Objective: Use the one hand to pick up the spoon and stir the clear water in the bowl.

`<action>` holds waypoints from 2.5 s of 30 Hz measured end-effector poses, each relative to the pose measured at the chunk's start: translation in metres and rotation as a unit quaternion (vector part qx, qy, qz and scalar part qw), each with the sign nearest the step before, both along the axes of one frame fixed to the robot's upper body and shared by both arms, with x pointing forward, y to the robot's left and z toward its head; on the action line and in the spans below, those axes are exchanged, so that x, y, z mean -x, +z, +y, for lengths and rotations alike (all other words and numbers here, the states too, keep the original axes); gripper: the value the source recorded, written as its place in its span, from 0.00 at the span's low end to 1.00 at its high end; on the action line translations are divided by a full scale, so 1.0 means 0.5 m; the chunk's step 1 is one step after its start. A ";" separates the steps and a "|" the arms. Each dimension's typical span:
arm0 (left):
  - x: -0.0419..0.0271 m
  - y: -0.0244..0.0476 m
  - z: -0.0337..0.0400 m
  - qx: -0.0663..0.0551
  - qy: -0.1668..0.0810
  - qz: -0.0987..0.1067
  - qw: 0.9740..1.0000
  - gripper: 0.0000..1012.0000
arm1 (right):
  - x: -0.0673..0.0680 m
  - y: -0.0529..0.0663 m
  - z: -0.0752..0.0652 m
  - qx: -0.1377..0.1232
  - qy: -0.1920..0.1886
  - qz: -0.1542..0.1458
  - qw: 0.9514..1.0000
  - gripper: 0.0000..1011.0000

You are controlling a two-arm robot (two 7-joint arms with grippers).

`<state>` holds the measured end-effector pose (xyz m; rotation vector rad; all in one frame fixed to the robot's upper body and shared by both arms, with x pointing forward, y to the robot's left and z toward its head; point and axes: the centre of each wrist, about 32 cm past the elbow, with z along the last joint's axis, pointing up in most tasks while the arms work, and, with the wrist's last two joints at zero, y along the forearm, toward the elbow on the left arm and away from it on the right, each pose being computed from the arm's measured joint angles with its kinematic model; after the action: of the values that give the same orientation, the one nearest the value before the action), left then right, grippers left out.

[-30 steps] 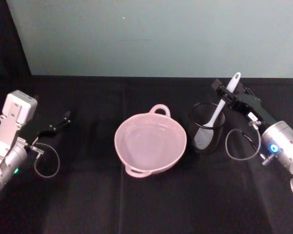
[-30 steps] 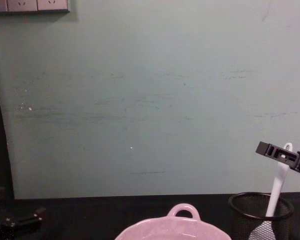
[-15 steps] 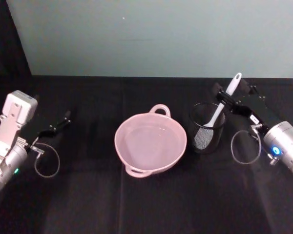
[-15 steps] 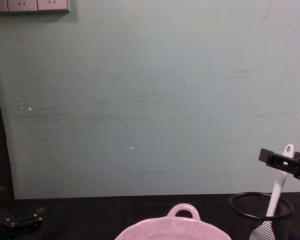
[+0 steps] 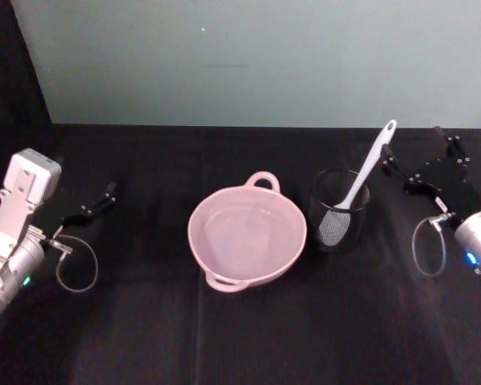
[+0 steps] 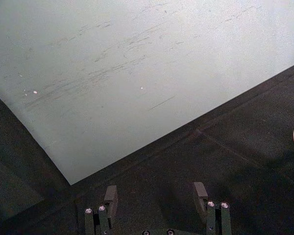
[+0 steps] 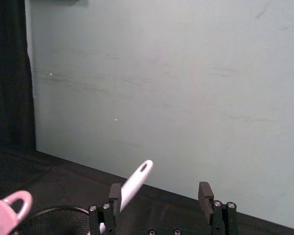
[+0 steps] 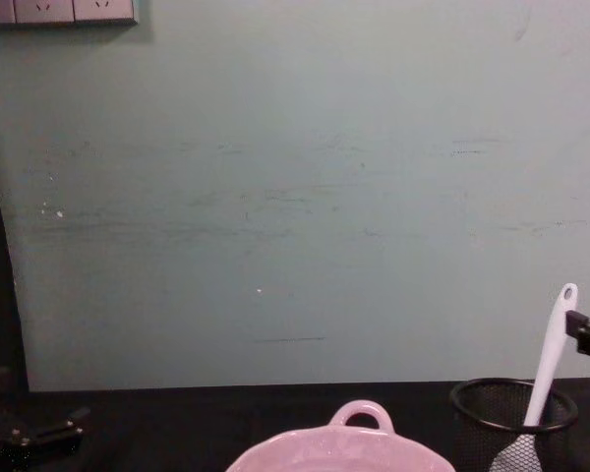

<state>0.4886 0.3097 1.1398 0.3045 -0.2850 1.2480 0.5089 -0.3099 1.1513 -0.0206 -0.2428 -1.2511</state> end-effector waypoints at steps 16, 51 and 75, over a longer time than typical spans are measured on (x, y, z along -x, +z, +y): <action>0.000 0.000 0.000 0.000 0.000 0.000 1.000 1.00 | 0.116 -0.028 -0.032 -0.003 -0.063 -0.009 0.998 0.99; 0.000 0.000 0.000 0.000 0.000 0.000 1.000 1.00 | 0.106 -0.107 -0.054 -0.010 -0.093 -0.010 0.996 0.99; 0.000 0.000 0.000 0.000 0.000 0.000 1.000 1.00 | 0.107 -0.106 -0.054 -0.010 -0.092 -0.009 0.996 0.99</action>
<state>0.4886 0.3097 1.1398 0.3045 -0.2850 1.2480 0.4555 -0.3367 1.0981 -0.0145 -0.2486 -1.4375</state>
